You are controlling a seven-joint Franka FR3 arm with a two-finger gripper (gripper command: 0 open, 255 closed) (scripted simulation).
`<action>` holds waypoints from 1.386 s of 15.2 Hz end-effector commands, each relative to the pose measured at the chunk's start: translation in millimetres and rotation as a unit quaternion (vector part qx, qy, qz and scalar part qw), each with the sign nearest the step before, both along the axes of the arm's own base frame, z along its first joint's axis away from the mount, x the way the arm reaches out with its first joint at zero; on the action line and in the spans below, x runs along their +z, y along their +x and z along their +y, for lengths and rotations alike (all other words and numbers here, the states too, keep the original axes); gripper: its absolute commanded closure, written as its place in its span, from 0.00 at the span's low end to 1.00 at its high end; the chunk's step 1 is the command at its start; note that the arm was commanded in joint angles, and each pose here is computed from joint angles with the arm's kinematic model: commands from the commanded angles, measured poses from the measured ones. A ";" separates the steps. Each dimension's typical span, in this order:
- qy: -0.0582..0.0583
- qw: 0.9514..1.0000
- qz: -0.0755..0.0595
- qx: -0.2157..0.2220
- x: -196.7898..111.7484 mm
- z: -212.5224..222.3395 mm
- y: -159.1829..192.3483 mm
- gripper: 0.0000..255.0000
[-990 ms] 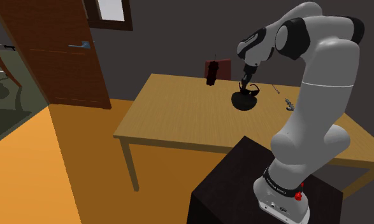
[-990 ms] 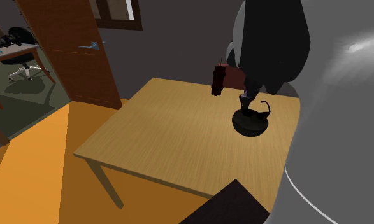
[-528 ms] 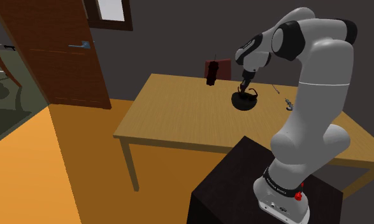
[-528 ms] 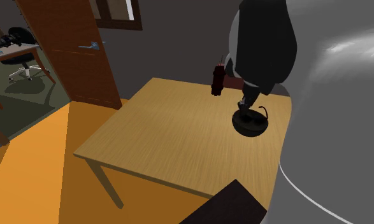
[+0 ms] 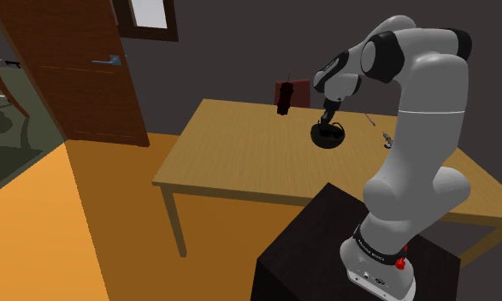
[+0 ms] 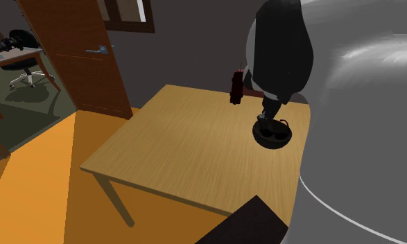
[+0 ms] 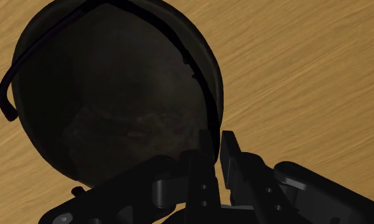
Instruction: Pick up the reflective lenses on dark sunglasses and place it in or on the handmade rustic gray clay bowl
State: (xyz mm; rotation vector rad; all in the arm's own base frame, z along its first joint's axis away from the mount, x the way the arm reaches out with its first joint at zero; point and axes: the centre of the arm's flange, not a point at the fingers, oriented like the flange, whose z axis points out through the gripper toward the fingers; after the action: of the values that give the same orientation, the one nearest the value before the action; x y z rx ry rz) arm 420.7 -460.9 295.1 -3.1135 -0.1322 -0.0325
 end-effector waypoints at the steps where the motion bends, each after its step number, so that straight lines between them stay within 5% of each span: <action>1: 0.000 1.000 0.000 0.000 -0.6 -0.2 -0.3 1.00; 3: 0.000 1.000 0.000 0.000 -0.6 -0.2 -0.3 1.00; 4: 0.000 1.000 0.000 0.000 -0.6 0.0 -0.3 0.00; 9: 0.000 1.000 0.000 0.000 -0.6 -0.2 -0.3 0.00; 13: 0.000 1.000 0.000 0.000 49.4 -1.5 -1.2 0.00; 21: 0.000 1.000 0.000 0.000 49.4 -1.5 -1.2 0.00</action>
State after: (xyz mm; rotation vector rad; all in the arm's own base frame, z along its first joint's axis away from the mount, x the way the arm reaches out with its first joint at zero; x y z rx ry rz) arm 419.4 -462.4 344.5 -3.1135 -0.1316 -0.0318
